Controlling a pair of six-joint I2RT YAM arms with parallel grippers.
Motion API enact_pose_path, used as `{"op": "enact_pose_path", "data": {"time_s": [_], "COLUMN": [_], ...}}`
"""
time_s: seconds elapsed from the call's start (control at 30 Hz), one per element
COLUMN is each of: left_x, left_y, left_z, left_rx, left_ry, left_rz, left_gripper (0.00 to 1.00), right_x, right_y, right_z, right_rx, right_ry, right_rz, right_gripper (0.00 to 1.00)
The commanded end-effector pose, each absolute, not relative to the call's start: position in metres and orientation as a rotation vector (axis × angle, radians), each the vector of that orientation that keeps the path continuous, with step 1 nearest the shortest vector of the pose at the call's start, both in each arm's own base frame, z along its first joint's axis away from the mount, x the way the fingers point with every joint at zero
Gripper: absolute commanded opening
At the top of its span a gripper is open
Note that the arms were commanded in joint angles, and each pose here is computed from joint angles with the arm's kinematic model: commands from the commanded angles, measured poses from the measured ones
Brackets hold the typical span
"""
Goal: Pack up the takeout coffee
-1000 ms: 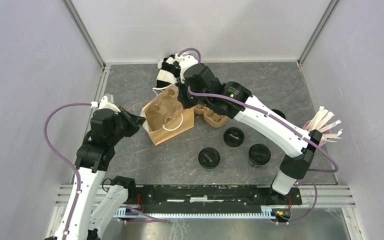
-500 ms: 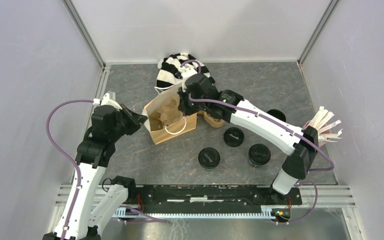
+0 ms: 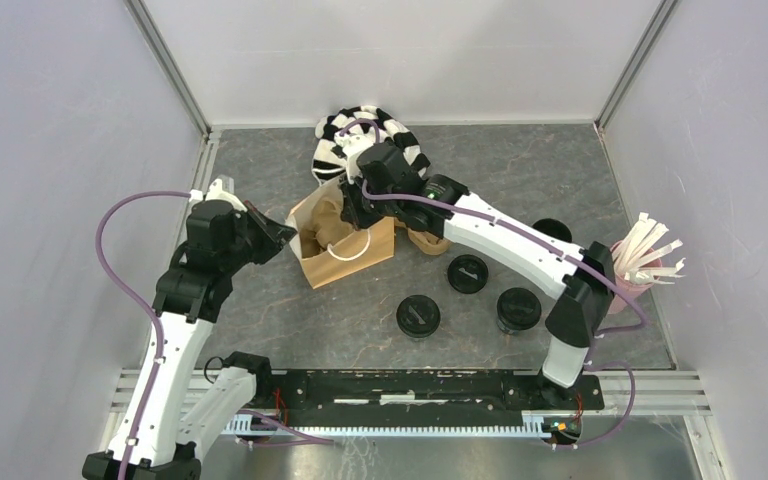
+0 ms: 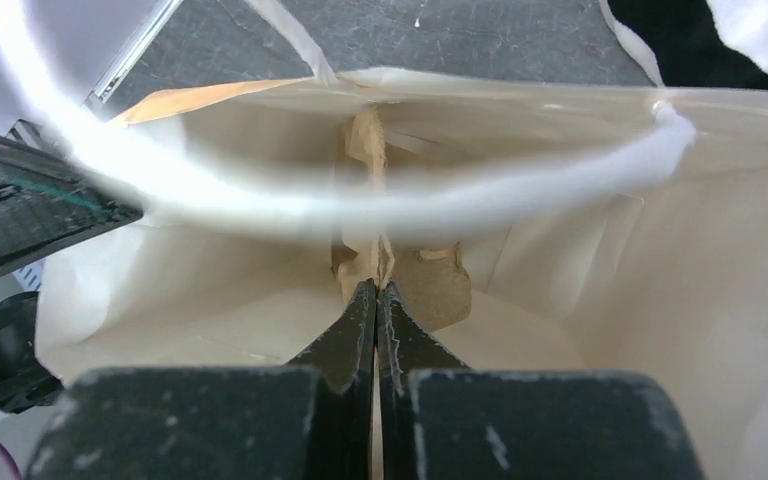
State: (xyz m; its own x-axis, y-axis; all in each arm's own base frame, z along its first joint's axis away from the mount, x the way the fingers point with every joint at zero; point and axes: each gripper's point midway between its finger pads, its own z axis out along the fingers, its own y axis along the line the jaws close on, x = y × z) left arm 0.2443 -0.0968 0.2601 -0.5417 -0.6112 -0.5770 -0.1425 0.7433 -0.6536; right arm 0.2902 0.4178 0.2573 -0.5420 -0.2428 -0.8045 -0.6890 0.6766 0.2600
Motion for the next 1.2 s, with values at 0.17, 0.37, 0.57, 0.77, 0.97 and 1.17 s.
{"op": "enact_pose_path", "data": {"time_s": [0.17, 0.37, 0.57, 0.77, 0.97, 1.17], "left_x": [0.242, 0.240, 0.239, 0.241, 0.243, 0.245], "left_y": [-0.097, -0.092, -0.088, -0.085, -0.082, -0.079], "left_z": [0.263, 0.259, 0.253, 0.256, 0.260, 0.270], "left_rx": [-0.575, -0.591, -0.617, -0.614, -0.612, -0.625], "left_ry": [2.118, 2.127, 2.138, 2.138, 2.140, 2.143], "left_rz": [-0.684, -0.653, -0.620, -0.596, -0.572, -0.547], "left_gripper": [0.02, 0.02, 0.02, 0.02, 0.02, 0.02], "right_x": [0.301, 0.311, 0.322, 0.317, 0.300, 0.297], "right_y": [0.417, 0.417, 0.378, 0.375, 0.365, 0.313], "right_z": [0.247, 0.238, 0.267, 0.294, 0.355, 0.393], "right_rx": [-0.679, -0.654, -0.571, -0.590, -0.575, -0.459], "right_ry": [2.153, 2.180, 2.184, 2.132, 2.047, 1.961], "right_rz": [0.650, 0.599, 0.328, 0.349, 0.496, 0.530], "right_gripper": [0.00, 0.01, 0.37, 0.41, 0.65, 0.77]}}
